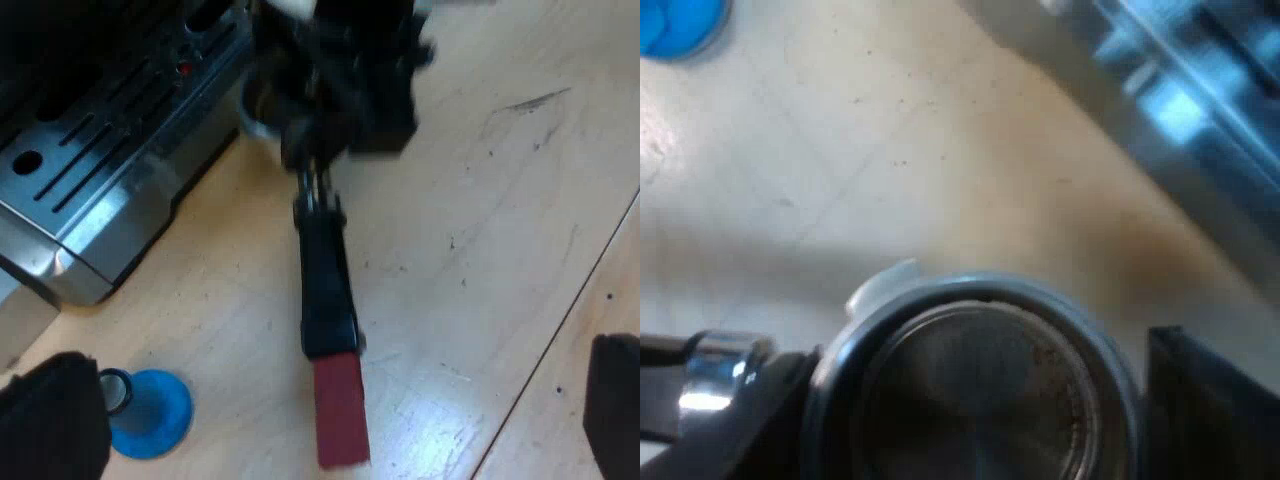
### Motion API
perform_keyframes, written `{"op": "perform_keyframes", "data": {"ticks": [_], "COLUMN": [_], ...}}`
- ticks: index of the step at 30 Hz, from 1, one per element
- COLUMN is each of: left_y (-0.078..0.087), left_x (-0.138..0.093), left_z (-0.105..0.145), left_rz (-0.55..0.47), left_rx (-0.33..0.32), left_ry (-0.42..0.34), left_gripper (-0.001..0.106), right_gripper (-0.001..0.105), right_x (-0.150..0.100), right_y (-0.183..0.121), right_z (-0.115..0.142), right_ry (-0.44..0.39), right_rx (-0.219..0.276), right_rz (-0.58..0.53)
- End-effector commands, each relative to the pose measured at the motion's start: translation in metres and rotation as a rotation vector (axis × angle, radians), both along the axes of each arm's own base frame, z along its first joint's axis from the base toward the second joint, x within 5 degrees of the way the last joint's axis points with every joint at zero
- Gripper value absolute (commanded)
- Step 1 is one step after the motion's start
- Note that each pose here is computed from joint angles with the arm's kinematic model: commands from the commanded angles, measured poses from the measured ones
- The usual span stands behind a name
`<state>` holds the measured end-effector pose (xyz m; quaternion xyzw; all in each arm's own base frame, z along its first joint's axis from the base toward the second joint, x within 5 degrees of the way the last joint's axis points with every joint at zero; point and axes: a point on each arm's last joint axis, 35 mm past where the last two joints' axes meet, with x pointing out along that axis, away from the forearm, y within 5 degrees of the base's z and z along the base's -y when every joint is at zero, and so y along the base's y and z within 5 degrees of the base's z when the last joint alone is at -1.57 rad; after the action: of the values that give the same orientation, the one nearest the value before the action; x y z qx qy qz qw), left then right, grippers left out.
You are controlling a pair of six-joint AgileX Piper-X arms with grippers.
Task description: Put the handle in the coffee machine
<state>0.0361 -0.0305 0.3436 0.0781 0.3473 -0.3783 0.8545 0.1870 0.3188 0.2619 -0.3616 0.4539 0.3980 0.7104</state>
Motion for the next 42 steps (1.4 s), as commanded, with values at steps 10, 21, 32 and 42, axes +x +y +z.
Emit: {"op": "perform_keyframes", "data": {"ticks": [10, 21, 32, 42], "left_y": [-0.013, -0.02, -0.038, -0.051], "left_x": [0.021, 0.034, 0.051, 0.069], "left_z": [-0.041, -0.069, -0.079, -0.096], "left_rz": [-0.056, -0.063, -0.149, -0.156], "left_rx": [-0.032, -0.044, 0.02, 0.082], "left_ry": [0.029, 0.011, 0.077, 0.185], "left_gripper": [0.098, 0.098, 0.098, 0.098], "right_gripper": [0.0, 0.0, 0.0, 0.0], "right_x": [-0.007, -0.006, -0.007, -0.007], "right_y": [-0.025, -0.038, -0.039, -0.039], "right_z": [0.043, 0.058, 0.059, 0.059], "right_ry": [-0.058, -0.055, -0.041, -0.04], "right_rx": [0.038, 0.079, 0.084, 0.082], "right_rz": [-0.098, -0.149, -0.144, -0.144]}}
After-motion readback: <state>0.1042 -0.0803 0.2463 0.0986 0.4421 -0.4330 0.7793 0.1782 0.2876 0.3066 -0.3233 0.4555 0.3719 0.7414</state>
